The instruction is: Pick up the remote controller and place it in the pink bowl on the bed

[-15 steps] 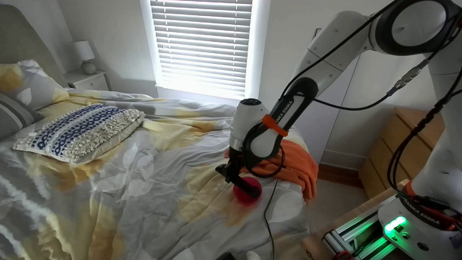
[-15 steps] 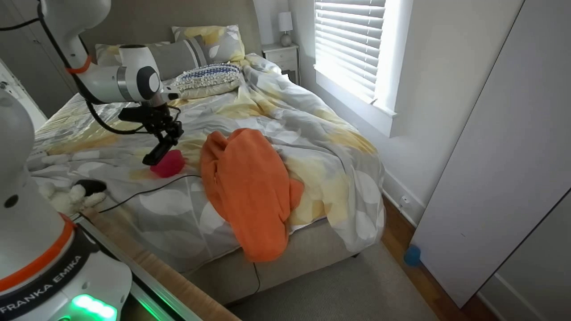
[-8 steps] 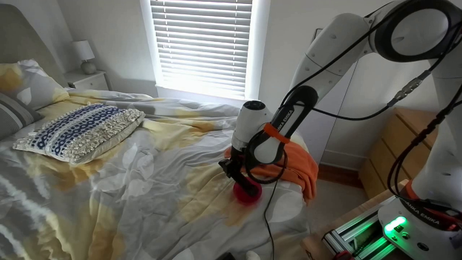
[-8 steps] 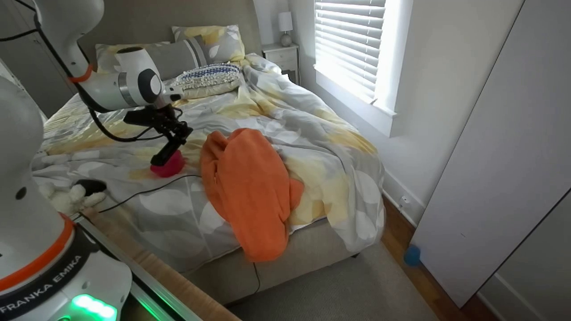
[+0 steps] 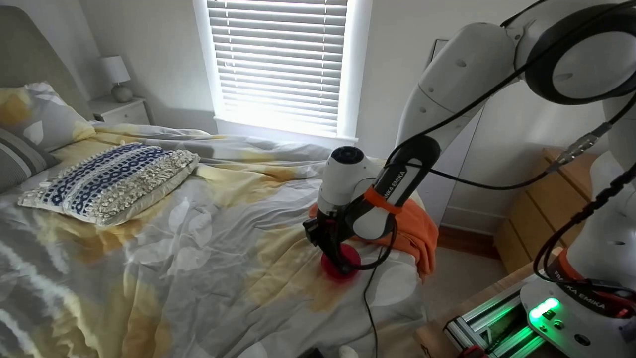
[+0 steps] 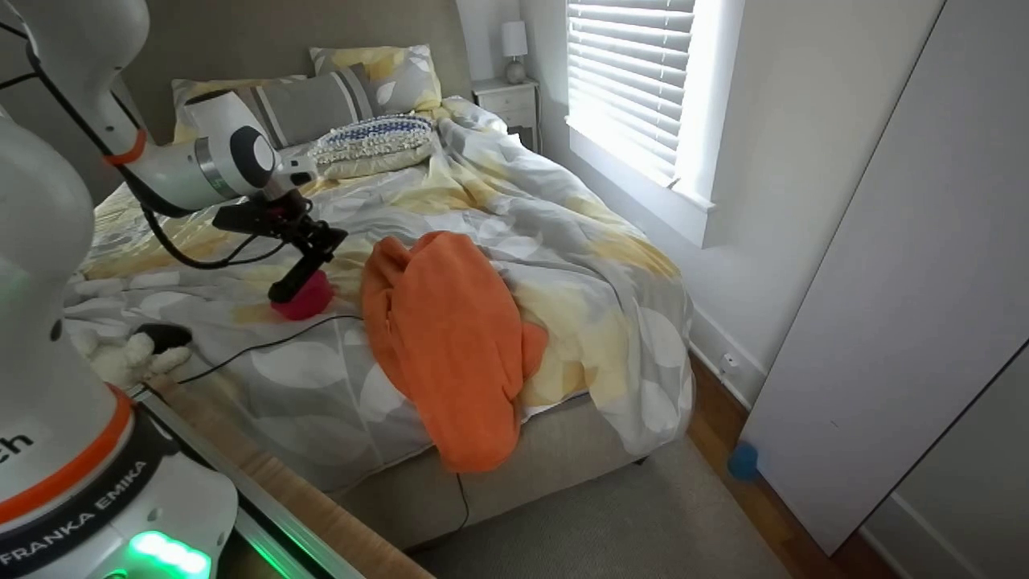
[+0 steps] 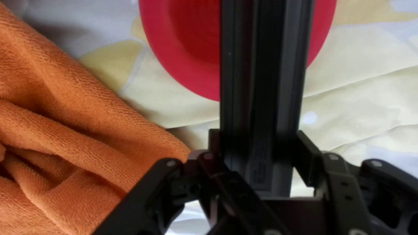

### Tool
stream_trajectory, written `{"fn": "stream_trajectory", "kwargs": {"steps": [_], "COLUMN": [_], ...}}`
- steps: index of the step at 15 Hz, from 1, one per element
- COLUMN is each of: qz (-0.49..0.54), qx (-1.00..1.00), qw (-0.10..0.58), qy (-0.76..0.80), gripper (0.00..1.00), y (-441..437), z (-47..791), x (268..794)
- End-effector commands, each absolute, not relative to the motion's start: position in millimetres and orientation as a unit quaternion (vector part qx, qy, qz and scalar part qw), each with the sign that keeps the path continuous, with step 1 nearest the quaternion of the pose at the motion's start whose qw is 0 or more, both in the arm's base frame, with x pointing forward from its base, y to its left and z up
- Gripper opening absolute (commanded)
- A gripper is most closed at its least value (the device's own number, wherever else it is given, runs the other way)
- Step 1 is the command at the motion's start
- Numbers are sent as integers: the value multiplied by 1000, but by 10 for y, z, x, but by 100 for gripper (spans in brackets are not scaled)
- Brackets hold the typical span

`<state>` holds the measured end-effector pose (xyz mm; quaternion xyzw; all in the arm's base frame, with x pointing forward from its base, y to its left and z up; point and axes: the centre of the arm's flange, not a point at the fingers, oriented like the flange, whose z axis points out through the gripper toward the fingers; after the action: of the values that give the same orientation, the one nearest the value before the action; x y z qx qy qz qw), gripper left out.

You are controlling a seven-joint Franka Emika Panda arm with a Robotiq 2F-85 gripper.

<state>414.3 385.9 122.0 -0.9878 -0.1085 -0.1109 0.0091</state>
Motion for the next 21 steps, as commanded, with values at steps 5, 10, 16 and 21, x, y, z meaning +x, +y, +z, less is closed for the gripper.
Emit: {"fn": "stream_trajectory", "kwargs": {"steps": [5, 10, 16, 21], "qz": [-186, -222, -244, -251], "qx": [-979, -971, -967, -965], "qw": [-3, -16, -12, -12], "qy": [-88, -87, -70, -70], "gripper": [30, 30, 30, 82], "y": [3829, 3763, 3741, 3716], "z": [1205, 1145, 989, 951], "x": [3846, 3781, 3639, 3607]}}
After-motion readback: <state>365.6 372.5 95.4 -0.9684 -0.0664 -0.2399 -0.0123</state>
